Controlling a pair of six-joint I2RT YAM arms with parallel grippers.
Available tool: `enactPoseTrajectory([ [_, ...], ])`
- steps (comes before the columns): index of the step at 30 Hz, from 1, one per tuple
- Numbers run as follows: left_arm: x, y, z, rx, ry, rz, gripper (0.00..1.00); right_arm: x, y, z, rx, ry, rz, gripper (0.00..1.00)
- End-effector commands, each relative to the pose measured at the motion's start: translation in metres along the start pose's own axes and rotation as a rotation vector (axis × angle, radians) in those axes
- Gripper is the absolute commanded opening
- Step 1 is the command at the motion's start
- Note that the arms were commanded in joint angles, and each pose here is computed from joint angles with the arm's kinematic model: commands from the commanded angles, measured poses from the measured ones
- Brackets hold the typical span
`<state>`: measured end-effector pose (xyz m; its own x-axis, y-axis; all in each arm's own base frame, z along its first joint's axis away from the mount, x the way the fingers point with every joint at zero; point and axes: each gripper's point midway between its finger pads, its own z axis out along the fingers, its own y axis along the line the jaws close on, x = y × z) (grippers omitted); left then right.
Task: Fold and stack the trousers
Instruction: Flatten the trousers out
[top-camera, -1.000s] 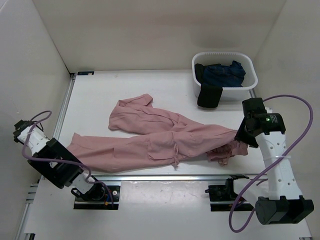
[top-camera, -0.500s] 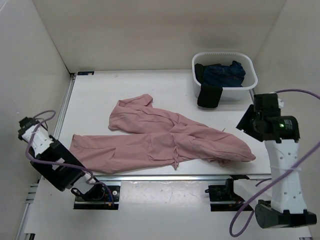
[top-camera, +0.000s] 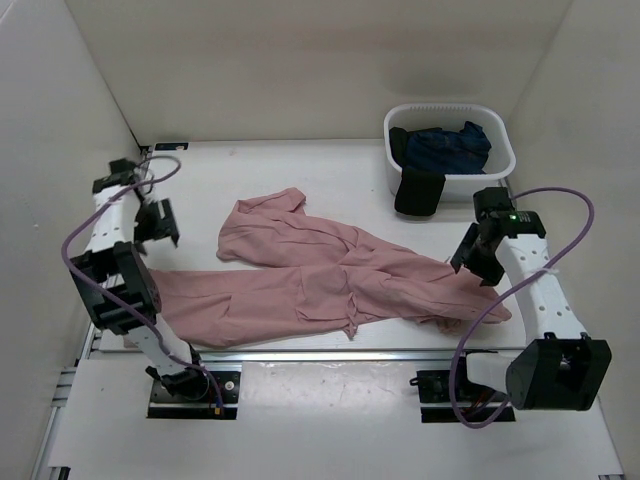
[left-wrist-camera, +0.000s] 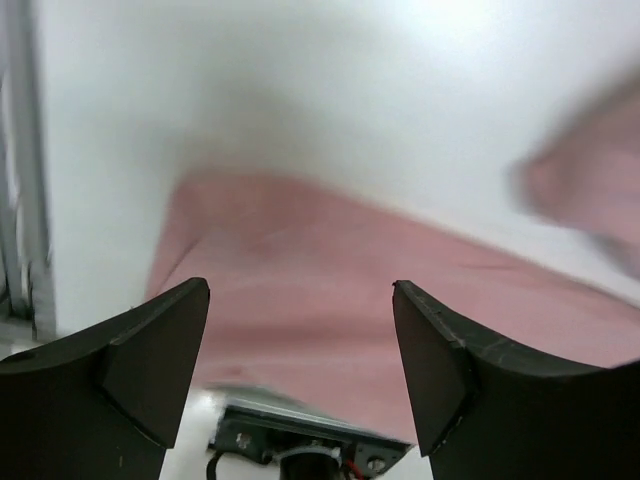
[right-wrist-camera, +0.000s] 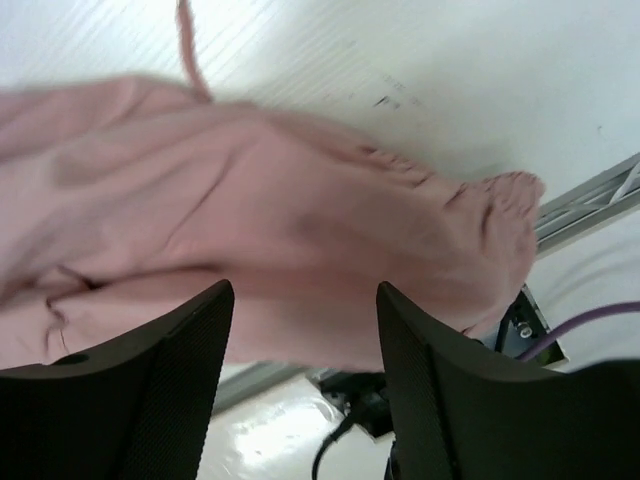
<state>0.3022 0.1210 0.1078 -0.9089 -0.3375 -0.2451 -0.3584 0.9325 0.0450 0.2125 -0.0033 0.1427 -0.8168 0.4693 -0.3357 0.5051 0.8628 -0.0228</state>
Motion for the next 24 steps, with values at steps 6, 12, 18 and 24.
enactPoseTrajectory([
  [6,-0.072,-0.175,-0.030,0.315,-0.160,0.333,0.95,-0.042,-0.030,0.030,-0.017,-0.074,0.312,0.84],
  [12,-0.038,-0.231,0.040,0.252,-0.014,0.486,0.97,-0.017,-0.028,0.070,-0.010,0.083,0.351,0.96],
  [18,-0.007,-0.224,0.071,0.199,0.068,0.512,0.67,0.013,-0.011,0.087,-0.090,0.185,0.372,0.91],
  [24,0.006,-0.204,0.059,0.151,0.064,0.514,0.14,0.036,0.014,0.094,-0.238,0.274,0.381,0.15],
])
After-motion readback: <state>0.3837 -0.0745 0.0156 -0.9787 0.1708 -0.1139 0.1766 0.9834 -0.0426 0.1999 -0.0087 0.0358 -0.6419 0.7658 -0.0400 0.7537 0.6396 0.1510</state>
